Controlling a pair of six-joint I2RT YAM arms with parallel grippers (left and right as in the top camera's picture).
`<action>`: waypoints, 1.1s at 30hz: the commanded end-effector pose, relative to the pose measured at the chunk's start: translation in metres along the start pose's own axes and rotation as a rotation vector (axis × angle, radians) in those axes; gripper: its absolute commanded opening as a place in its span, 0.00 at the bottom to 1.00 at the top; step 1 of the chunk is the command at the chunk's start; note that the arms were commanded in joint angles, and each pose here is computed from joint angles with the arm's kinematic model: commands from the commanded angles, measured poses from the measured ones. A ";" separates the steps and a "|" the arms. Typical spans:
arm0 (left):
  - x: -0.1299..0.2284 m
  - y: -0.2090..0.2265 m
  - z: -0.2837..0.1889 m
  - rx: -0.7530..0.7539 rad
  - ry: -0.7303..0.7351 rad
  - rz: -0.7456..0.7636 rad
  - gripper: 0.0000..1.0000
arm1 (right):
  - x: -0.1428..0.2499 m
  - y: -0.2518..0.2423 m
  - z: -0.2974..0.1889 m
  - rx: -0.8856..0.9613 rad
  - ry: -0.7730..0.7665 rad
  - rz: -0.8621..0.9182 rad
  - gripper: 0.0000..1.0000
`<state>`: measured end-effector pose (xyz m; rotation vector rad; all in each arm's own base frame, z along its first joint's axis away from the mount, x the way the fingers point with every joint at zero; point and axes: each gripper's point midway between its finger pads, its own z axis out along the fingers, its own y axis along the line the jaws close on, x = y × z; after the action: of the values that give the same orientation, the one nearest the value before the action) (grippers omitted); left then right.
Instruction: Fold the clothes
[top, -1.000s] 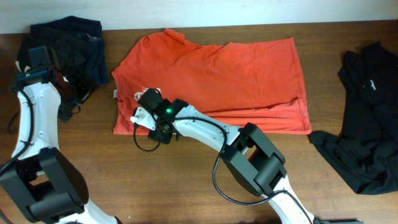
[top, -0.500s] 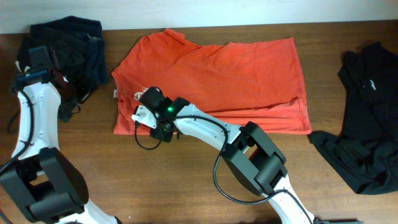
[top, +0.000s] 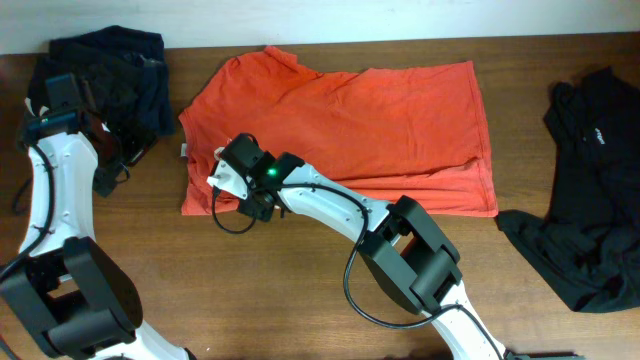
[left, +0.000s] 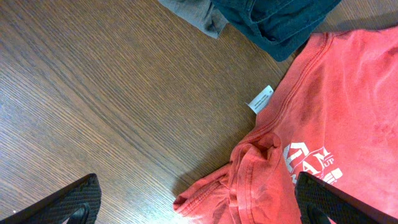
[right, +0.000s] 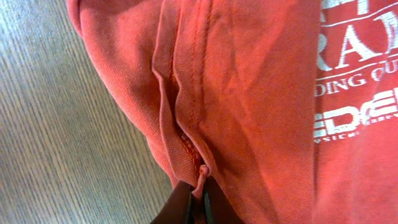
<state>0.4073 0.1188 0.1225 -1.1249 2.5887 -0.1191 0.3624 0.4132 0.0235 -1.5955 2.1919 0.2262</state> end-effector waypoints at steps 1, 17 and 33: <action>-0.007 -0.001 -0.012 0.006 -0.035 -0.003 0.99 | -0.004 -0.008 -0.002 0.025 -0.005 0.014 0.10; -0.007 -0.001 -0.012 0.006 -0.035 -0.003 0.99 | 0.000 -0.006 -0.002 0.015 0.010 0.015 0.20; -0.007 -0.001 -0.012 0.006 -0.035 -0.003 0.99 | 0.000 -0.005 -0.002 0.014 0.012 0.015 0.27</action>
<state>0.4073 0.1188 0.1225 -1.1249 2.5887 -0.1191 0.3602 0.4089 0.0216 -1.5918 2.2208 0.2154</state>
